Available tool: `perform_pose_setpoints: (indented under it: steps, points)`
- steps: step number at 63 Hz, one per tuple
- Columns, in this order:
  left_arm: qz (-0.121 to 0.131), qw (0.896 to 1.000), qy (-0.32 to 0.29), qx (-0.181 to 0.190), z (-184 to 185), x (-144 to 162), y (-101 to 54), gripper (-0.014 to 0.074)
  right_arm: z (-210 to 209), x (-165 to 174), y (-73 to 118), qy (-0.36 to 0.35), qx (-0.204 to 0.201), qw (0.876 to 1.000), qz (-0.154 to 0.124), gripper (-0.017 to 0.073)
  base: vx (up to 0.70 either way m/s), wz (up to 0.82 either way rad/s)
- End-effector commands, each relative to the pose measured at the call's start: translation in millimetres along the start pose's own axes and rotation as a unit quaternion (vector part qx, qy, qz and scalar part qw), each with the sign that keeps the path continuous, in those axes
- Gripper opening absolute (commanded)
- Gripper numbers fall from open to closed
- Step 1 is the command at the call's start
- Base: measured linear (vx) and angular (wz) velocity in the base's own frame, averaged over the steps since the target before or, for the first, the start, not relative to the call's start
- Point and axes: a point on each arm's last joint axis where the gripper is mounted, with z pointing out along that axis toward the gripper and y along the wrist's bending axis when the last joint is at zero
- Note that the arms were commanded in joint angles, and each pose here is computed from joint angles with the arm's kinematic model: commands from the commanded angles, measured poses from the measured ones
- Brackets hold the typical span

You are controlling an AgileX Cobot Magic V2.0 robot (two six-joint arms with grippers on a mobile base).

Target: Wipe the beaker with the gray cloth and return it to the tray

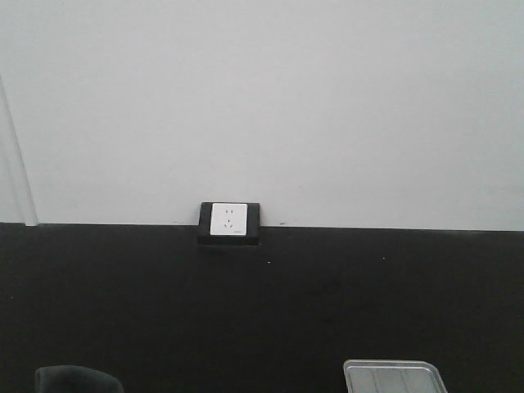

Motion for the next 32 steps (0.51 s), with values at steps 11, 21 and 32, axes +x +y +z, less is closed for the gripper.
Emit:
perform_pose_setpoints:
  steps: [11,21,32]
  points:
    - [-0.008,0.992,0.127,-0.020,71.0,5.0,1.8,0.0433,57.1,2.8,2.7,0.079,-0.009,0.997,-0.011,0.0099,0.00,0.00]
    - [-0.010,0.974,0.224,-0.035,118.4,33.5,6.8,0.0586,86.5,20.4,5.2,0.140,-0.015,0.990,-0.011,0.0355,0.00,0.00]
    - [-0.011,0.963,0.267,-0.042,151.9,40.0,8.1,0.0587,90.9,23.8,5.6,0.152,-0.016,0.988,-0.012,0.0477,0.00,0.00]
